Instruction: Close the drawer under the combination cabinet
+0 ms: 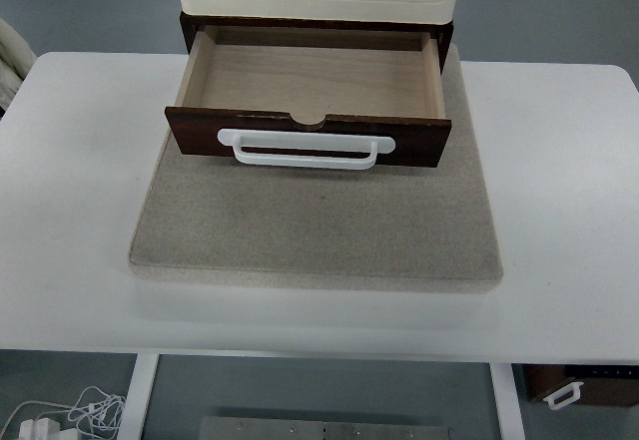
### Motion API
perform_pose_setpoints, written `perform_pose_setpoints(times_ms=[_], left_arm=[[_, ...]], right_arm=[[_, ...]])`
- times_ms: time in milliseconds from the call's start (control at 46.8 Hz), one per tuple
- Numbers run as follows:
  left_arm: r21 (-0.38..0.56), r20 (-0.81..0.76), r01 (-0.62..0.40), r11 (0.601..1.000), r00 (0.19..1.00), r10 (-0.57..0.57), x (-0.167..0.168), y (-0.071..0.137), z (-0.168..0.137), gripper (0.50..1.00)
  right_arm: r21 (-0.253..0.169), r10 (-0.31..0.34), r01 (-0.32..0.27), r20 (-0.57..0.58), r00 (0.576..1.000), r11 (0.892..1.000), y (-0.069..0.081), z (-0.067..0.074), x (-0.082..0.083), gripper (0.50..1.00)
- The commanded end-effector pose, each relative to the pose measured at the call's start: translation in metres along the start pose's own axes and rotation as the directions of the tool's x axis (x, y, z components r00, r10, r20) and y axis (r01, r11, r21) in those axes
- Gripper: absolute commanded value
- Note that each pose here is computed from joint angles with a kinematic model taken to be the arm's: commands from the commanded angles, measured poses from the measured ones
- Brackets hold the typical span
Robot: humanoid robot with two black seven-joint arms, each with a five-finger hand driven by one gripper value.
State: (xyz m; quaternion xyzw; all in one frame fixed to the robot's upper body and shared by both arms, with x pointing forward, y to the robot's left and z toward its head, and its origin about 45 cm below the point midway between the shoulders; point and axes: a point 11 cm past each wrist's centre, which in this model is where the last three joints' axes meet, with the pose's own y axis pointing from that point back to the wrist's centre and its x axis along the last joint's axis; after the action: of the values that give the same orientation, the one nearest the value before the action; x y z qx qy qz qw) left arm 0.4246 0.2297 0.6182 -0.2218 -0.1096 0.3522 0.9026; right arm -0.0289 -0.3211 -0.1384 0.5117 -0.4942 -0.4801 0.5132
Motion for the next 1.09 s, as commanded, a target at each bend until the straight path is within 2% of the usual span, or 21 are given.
perform_pose_setpoints(times_ms=[0, 171, 363, 598, 876, 962, 1068], left_arm=[[0.040, 0.033, 0.058, 0.998, 0.998, -0.060, -0.020, -0.002, -0.009, 0.996], [0.153, 0.081, 0.141, 0.978, 0.985, -0.154, -0.057, 0.000, -0.038, 0.996], [0.244, 0.119, 0.208, 0.947, 0.963, -0.242, -0.083, 0.005, -0.063, 0.996], [0.370, 0.138, 0.291, 0.882, 0.922, -0.362, -0.114, 0.014, -0.093, 0.996], [0.551, 0.121, 0.396, 0.734, 0.833, -0.540, -0.163, 0.037, -0.145, 0.996], [0.638, 0.136, 0.391, 0.663, 0.791, -0.597, -0.173, 0.047, -0.163, 0.996], [0.691, 0.121, 0.387, 0.610, 0.771, -0.626, -0.179, 0.053, -0.179, 0.999]], right_arm=[[0.000, -0.001, 0.001, 0.000, 1.000, 1.000, 0.000, 0.000, 0.000, 0.952], [0.000, 0.000, 0.000, 0.000, 1.000, 1.000, 0.000, 0.000, 0.000, 0.952], [0.000, -0.001, 0.001, 0.000, 1.000, 1.000, 0.000, 0.000, 0.000, 0.954], [0.000, 0.000, 0.000, 0.000, 1.000, 1.000, 0.000, 0.000, 0.000, 0.952], [0.000, 0.000, 0.000, 0.000, 1.000, 1.000, 0.000, 0.000, 0.000, 0.952], [0.000, -0.001, 0.001, 0.000, 1.000, 1.000, 0.000, 0.000, 0.000, 0.952], [0.000, 0.000, 0.000, 0.000, 1.000, 1.000, 0.000, 0.000, 0.000, 0.952]])
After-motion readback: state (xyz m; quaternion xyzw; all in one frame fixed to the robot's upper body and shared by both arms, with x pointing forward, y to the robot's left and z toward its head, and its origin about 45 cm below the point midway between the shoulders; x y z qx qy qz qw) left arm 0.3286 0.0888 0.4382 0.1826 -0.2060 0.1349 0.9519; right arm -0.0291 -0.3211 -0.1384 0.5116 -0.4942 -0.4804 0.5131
